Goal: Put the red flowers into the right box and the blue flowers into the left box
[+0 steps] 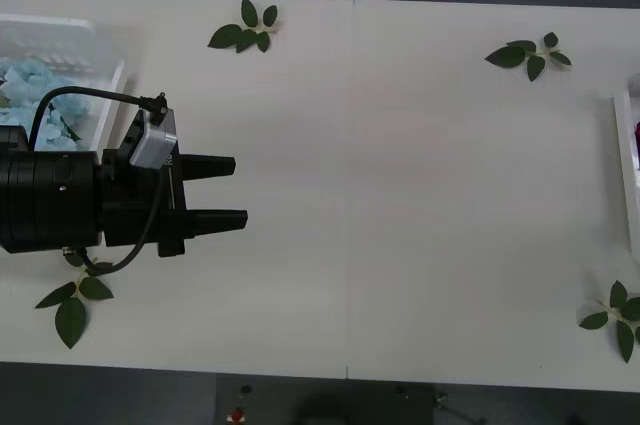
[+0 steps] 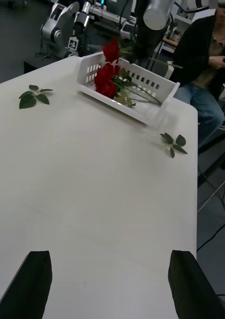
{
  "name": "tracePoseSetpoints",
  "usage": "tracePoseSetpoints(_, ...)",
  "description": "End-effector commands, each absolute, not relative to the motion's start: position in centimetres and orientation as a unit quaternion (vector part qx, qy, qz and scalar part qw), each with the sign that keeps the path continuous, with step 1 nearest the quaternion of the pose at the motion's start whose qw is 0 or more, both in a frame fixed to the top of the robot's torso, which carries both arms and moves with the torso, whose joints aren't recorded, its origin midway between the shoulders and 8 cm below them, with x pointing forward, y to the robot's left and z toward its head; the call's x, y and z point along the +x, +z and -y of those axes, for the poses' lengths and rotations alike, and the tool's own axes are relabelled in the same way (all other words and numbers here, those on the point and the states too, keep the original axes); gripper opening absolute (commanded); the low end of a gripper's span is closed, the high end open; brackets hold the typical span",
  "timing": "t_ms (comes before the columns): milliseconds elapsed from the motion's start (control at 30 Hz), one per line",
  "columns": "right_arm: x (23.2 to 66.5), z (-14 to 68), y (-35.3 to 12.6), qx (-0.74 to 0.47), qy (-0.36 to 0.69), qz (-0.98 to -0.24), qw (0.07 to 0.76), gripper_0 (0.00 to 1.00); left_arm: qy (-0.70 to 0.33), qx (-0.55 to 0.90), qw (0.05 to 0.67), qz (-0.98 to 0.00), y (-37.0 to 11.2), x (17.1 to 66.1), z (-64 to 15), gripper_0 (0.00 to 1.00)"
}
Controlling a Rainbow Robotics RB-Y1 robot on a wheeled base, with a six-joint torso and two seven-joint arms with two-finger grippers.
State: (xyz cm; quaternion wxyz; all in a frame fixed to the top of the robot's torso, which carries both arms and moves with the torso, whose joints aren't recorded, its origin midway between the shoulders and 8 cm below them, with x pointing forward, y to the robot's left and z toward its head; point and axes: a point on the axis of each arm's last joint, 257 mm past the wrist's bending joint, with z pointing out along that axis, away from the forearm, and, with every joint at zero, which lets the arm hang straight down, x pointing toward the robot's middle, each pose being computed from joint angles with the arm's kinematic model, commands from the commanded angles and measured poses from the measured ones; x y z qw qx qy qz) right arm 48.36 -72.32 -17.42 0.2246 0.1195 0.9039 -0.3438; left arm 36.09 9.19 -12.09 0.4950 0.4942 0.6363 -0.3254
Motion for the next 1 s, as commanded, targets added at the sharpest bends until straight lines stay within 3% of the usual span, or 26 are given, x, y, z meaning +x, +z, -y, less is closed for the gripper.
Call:
tracePoseSetpoints(33,49.7,72.3,-16.2,0.119,-0.343,-0.898,0.251,0.86,-0.333,0.505,0.498,-0.622,-11.2,35.2,-8.2,0.68)
tracePoseSetpoints(133,50.5,71.3,-16.7,0.124,-0.319,-0.902,0.264,1.0,-0.333,0.505,0.498,-0.622,-11.2,35.2,-8.2,0.68)
tracePoseSetpoints(500,56.5,57.3,-16.8,0.095,-0.131,-0.938,0.306,1.0,-0.333,0.505,0.498,-0.622,-11.2,35.2,-8.2,0.68)
tracePoseSetpoints(700,57.7,45.3,-14.5,-0.027,-0.036,-0.936,0.348,1.0,-0.333,0.505,0.498,-0.622,-11.2,35.2,-8.2,0.68)
tracePoseSetpoints(1000,53.1,30.0,-12.5,-0.317,0.046,-0.87,0.375,1.0,-0.333,0.505,0.498,-0.622,-11.2,35.2,-8.2,0.68)
